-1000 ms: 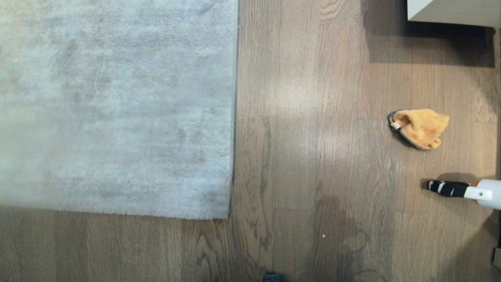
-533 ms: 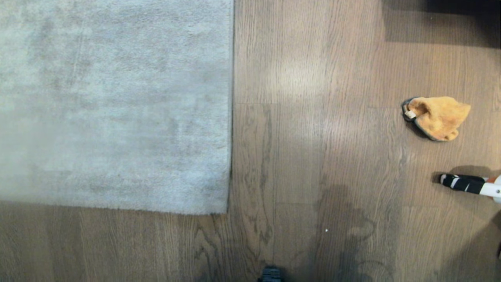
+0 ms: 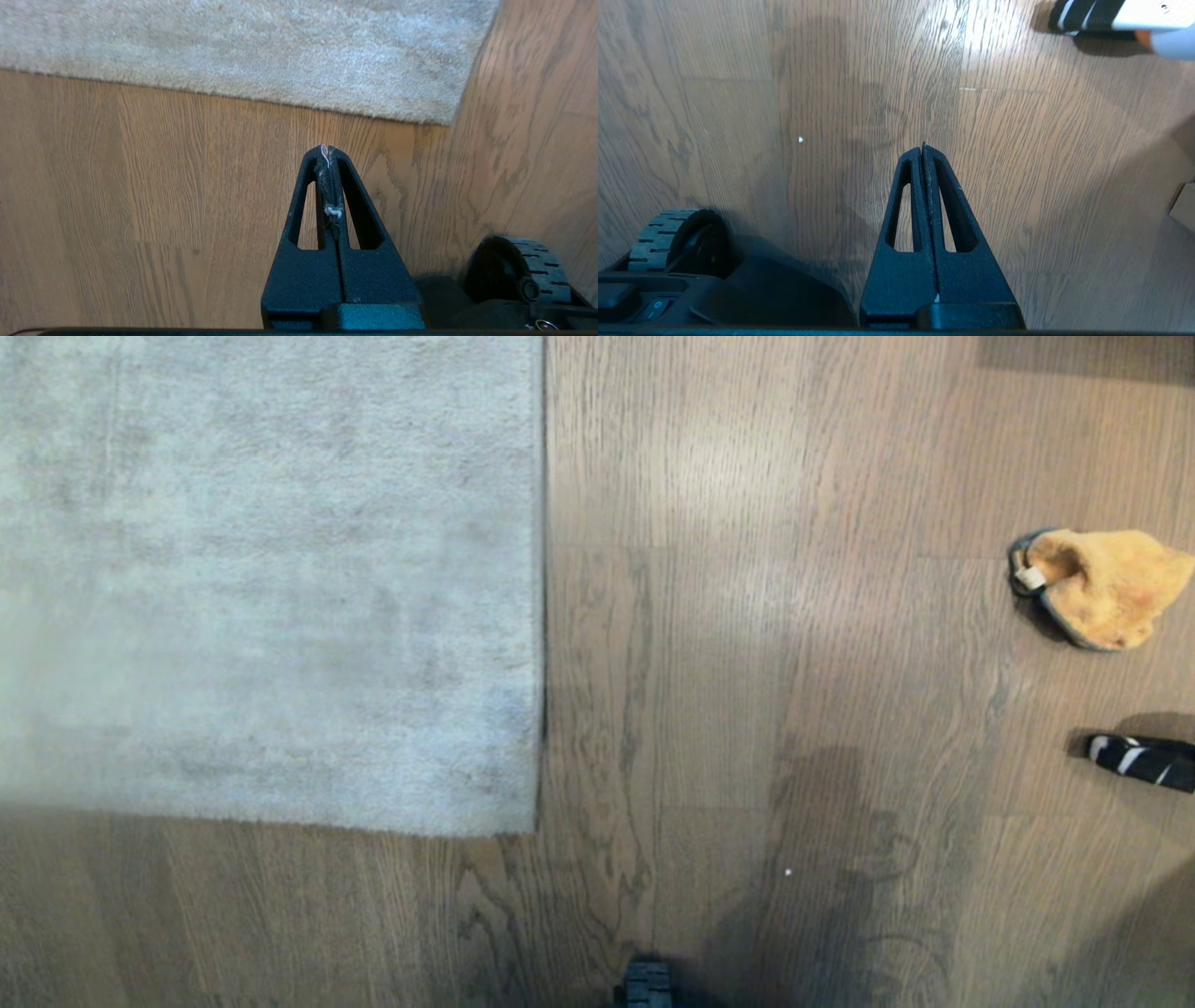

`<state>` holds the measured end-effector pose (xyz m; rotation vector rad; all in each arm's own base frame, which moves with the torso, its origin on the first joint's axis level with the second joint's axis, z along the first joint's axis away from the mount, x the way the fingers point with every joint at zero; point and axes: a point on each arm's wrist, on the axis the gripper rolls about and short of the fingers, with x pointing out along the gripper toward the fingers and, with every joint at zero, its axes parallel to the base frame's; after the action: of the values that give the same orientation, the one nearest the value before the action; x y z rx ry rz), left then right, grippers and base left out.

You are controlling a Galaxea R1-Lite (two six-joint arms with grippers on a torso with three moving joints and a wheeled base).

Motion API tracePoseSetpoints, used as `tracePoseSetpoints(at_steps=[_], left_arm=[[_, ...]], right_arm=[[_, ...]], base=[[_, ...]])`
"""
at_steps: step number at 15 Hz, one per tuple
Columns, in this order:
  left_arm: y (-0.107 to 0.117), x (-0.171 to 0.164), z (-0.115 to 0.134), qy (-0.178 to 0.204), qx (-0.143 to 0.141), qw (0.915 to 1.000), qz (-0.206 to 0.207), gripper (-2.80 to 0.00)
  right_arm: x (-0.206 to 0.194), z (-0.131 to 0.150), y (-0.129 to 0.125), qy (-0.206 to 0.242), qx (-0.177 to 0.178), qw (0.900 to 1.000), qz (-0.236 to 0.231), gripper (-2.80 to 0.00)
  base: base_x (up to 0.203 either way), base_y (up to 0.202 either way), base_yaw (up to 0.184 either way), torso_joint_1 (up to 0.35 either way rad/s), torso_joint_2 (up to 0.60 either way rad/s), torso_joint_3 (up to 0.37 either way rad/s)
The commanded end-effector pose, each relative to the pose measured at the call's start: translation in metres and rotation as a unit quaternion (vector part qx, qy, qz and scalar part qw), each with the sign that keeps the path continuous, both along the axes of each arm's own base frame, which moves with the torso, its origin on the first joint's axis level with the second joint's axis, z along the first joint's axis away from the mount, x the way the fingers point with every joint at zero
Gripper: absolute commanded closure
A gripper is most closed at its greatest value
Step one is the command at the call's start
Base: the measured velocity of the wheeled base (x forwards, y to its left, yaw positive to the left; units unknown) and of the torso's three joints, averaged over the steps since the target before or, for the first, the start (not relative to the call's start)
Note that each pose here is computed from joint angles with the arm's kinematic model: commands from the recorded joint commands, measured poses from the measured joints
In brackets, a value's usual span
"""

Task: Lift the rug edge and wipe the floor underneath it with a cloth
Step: Pick up the rag

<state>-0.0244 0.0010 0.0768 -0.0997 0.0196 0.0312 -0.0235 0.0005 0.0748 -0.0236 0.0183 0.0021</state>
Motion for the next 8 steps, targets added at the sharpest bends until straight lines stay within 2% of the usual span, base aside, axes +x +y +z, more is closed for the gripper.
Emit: tracePoseSetpoints(at_steps=[1, 3, 8], left_arm=[[0.0, 0.0, 0.0, 0.0, -0.001, 1.0, 0.0, 0.0], [0.0, 0.0, 0.0, 0.0, -0.001, 1.0, 0.0, 0.0], [0.0, 0.0, -0.0002, 0.001, -0.001, 1.0, 0.0, 0.0]], right_arm=[[0.0001, -0.0001, 0.0, 0.001, 0.0, 1.0, 0.0, 0.0], [0.0001, -0.0001, 0.0, 0.001, 0.0, 1.0, 0.0, 0.0], [0.0001, -0.0001, 0.0, 0.001, 0.0, 1.0, 0.001, 0.0]], base=[[0.0, 0.0, 0.0, 0.007, 0.01, -0.208], [0.0, 0.0, 0.0, 0.002, 0.0, -0.114], [0.0, 0.0, 0.0, 0.003, 0.0, -0.014]])
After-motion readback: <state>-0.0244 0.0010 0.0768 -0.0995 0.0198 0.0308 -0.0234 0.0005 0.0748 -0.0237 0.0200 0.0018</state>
